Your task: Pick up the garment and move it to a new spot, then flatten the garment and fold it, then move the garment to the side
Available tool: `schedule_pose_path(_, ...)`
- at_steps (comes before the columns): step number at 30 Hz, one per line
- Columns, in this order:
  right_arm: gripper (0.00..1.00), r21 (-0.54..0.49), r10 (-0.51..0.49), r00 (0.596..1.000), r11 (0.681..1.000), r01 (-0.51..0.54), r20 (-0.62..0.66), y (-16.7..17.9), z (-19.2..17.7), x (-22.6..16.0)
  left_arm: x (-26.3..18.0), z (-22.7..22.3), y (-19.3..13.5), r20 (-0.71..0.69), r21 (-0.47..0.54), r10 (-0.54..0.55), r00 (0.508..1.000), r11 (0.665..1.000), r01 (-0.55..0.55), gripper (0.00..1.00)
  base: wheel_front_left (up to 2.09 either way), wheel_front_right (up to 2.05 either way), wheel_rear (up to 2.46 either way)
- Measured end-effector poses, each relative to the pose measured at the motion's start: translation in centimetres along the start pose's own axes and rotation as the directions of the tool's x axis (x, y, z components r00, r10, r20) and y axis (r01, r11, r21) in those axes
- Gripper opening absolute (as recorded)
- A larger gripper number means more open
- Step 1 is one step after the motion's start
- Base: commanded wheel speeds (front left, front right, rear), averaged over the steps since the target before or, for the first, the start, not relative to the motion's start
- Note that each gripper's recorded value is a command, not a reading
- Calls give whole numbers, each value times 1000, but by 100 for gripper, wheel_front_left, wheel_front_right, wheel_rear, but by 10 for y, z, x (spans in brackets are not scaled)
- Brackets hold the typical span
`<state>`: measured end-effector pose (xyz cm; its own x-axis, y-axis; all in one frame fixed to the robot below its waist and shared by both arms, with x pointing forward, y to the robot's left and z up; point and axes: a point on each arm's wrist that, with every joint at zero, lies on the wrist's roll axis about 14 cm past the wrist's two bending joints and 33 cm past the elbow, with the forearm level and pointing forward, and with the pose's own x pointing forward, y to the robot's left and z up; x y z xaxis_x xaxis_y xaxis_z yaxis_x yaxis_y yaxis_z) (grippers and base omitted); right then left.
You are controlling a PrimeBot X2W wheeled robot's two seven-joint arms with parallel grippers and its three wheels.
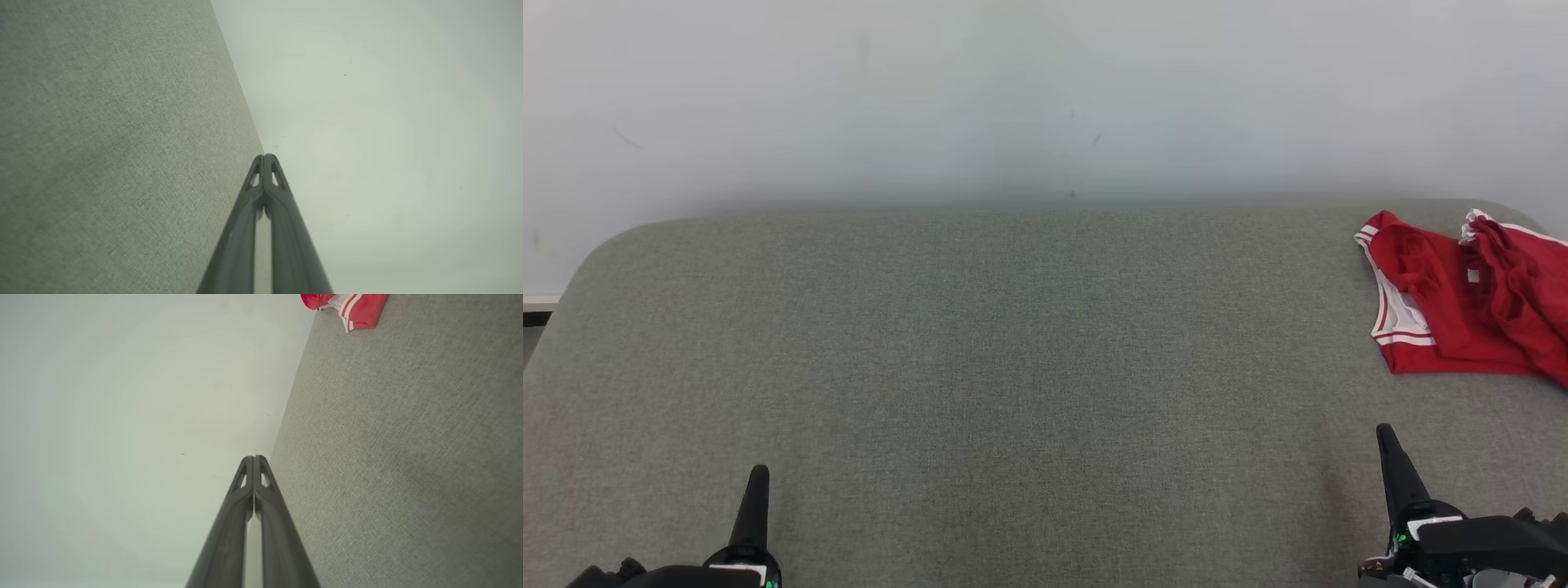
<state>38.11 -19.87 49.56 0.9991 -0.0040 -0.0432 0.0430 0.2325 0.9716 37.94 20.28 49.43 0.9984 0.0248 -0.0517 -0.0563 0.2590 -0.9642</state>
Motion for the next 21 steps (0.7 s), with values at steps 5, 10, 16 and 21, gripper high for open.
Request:
schedule_pose_path(5,0,38,6,1000,999,-6,0,2,0,1,2,0,-2,-3,-38,-6,1000,999,6,0,0,0,0)
schedule_pose_path(10,0,74,9,1000,997,-9,-1,2,1,2,3,0,-3,-7,-82,-11,1000,997,11,0,0,0,0)
schedule_pose_path(16,0,118,16,1000,993,-16,1,4,2,3,4,0,-5,-8,-130,-19,1000,991,18,0,0,0,0)
schedule_pose_path(21,0,147,22,1000,989,-22,0,6,2,4,4,0,-5,-11,-164,-22,1000,986,20,0,0,0,0)
